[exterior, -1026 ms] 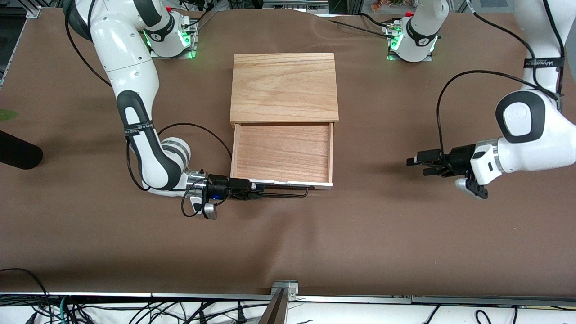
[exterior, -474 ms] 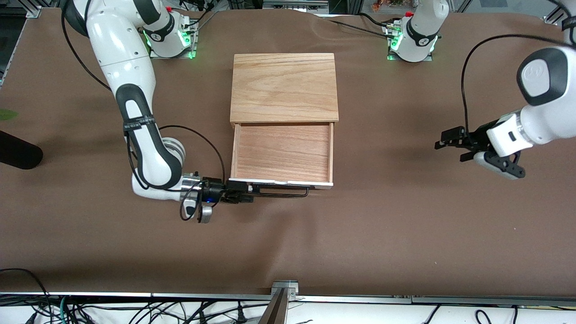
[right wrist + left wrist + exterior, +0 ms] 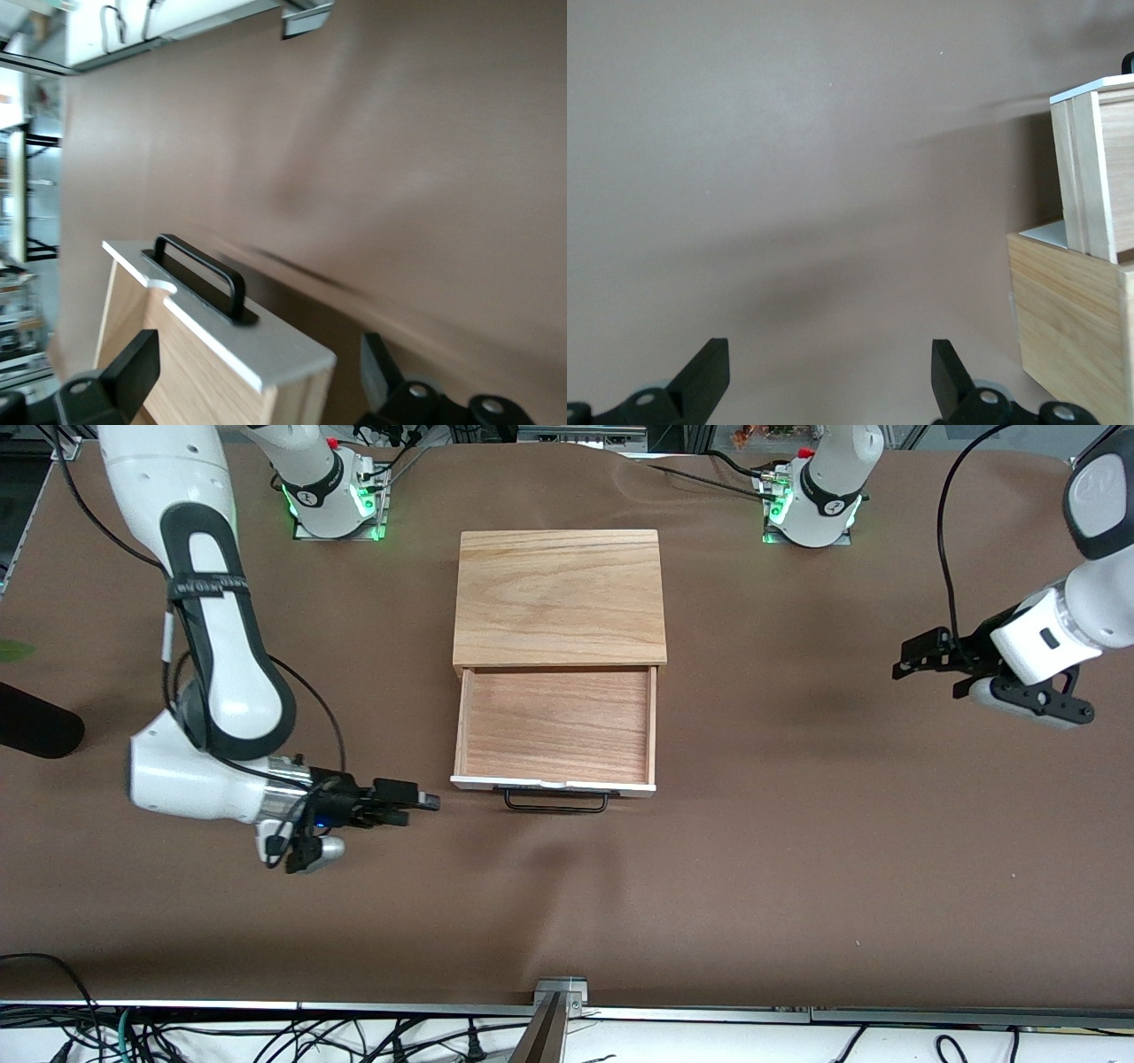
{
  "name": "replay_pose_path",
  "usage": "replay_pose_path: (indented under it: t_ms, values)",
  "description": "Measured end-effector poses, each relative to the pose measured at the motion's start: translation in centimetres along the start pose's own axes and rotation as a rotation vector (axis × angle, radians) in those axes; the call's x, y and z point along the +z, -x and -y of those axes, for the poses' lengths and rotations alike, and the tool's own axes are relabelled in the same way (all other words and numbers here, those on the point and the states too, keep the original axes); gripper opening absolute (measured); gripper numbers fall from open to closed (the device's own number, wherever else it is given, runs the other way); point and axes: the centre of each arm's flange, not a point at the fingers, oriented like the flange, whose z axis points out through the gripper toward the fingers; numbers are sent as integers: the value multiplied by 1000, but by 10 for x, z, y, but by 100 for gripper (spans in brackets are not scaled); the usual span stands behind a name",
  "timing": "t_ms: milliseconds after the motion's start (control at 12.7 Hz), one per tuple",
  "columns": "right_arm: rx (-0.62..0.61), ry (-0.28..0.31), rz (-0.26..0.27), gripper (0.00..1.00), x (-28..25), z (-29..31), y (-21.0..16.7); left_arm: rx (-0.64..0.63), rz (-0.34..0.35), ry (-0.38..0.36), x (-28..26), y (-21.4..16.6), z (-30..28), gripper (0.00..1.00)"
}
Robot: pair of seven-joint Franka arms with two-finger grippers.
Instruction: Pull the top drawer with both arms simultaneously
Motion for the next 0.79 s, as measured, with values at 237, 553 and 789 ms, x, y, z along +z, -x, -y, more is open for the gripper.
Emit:
replay_pose_path:
  t_ms: [237, 553, 789]
  values:
    - [-24, 202, 44, 100, -72, -20, 8, -54, 31, -63, -27, 8, -3, 100]
    - [-6, 373, 153, 100, -136, -47, 29, -70, 44, -103, -44, 11, -10, 100]
    - [-47, 544, 239, 100, -186, -29, 44, -75, 47, -113, -44, 11, -9, 100]
